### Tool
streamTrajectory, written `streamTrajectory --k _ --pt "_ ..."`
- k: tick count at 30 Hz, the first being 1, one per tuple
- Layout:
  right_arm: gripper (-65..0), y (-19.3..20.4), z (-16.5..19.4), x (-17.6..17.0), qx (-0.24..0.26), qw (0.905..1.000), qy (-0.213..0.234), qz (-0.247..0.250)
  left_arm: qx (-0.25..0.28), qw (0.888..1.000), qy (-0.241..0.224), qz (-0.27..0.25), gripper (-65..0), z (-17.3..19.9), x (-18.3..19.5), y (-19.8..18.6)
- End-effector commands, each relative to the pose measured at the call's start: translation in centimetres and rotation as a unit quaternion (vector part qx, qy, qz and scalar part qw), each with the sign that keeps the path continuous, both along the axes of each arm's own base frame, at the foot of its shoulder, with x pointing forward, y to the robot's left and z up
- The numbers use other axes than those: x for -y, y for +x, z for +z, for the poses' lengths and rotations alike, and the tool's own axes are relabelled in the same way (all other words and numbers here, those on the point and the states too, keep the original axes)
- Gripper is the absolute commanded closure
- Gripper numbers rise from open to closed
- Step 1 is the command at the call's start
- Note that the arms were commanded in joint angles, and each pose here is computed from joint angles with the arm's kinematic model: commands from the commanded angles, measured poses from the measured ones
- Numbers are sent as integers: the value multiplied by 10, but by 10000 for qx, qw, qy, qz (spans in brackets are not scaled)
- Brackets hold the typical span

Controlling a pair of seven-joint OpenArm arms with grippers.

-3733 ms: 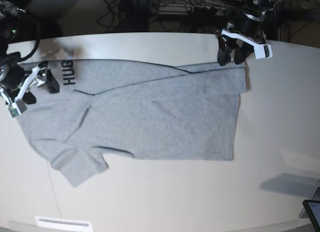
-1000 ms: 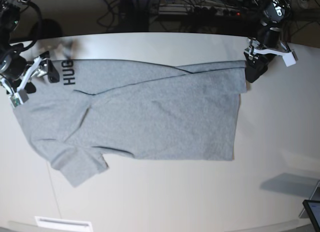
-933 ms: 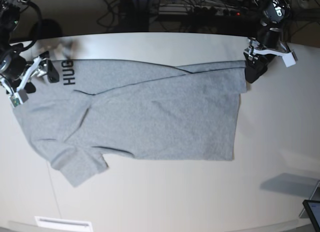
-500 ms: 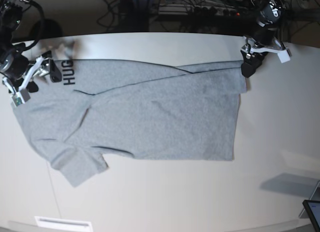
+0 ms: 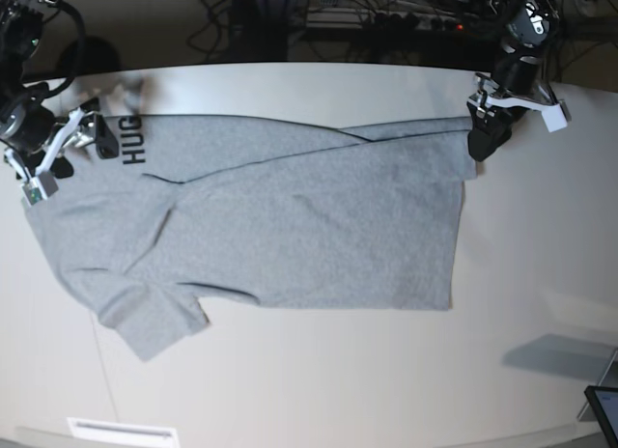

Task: Fold the T-shirt properly
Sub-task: 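Close both grippers on the grey shirt's edge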

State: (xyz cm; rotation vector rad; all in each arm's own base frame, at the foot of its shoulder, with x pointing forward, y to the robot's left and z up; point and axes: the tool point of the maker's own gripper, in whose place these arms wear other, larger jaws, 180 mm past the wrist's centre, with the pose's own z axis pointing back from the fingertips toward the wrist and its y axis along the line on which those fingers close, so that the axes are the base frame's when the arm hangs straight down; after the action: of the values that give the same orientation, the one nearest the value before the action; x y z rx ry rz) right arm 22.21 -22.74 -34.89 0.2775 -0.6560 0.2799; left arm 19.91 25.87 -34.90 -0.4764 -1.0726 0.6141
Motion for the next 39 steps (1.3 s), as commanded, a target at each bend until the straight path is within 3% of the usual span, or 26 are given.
streamTrajectory --k 1,13,25,34,39 --pt "-515 7 11 2 231 9997 -7 32 226 9997 46 -1 -339 12 -3 5" --pt "-515 7 11 2 224 9997 -10 33 82 9995 -296 -86 -339 -11 10 15" --pt "-515 7 11 2 231 9997 -7 32 233 9988 -360 -218 -334 -6 20 28" --pt "-515 6 5 4 135 9999 54 -23 92 9987 -474 -161 -12 -18 19 25" --pt "-515 1 -9 8 -85 9997 185 -141 142 9986 -479 -171 0 -15 19 27"
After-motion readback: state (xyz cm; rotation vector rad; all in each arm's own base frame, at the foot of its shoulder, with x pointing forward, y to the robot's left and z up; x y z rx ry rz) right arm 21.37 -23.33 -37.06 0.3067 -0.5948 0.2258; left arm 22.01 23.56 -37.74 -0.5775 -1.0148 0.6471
